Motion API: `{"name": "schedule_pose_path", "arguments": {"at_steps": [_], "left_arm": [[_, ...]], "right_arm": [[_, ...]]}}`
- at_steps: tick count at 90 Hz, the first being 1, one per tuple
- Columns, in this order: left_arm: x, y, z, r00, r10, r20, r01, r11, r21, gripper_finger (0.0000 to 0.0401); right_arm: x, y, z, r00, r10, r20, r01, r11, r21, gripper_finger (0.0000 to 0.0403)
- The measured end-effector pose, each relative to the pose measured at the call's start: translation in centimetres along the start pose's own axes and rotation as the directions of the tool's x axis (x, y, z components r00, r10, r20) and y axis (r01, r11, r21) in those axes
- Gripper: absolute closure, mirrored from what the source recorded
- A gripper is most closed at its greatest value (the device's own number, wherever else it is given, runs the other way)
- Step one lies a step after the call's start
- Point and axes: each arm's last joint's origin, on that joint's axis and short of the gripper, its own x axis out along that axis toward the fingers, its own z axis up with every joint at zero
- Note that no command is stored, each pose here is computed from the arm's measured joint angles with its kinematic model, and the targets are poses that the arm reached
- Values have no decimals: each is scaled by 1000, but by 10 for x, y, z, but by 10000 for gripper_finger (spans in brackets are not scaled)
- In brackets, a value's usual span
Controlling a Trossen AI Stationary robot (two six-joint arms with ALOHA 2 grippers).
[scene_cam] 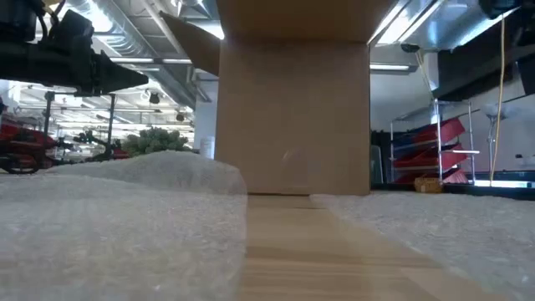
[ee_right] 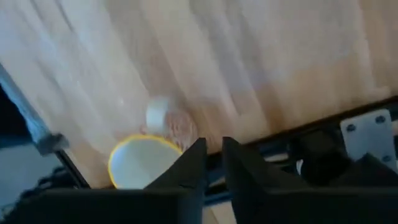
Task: Wrap mug
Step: Wrap the orange mug with the bubble wrap
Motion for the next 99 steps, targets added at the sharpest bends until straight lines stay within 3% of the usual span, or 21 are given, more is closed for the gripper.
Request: {"name": "schedule_pose_path", "arguments": {"at_steps": [22,38,53,69,81,90,99], "left_arm": [[0,0,0,1000,1,0,-1,1000,-2,401],[0,0,0,1000,1,0,-1,1000,-4,401],[0,0,0,1000,1,0,-1,1000,-4,401],[0,0,0,1000,1,0,-1,1000,-4,401],[0,0,0,1000,1,0,-1,1000,-4,401],[0,0,0,1000,1,0,-1,1000,-5,401],[0,0,0,1000,1,0,-1,1000,-4,401]], "right_arm": [[12,15,-32,995,-73,63,72,997,9,211],[36,23,-53,996,-61,60,61,998,1,172],[50,26,-64,992,-52,117,50,999,20,169],[72,21,-68,989,-111,98,110,994,17,169],[91,20,-68,992,-80,94,78,997,17,172],[103,17,-69,997,-68,29,68,997,24,198],[108,15,-69,997,-76,19,75,996,40,257]]}}
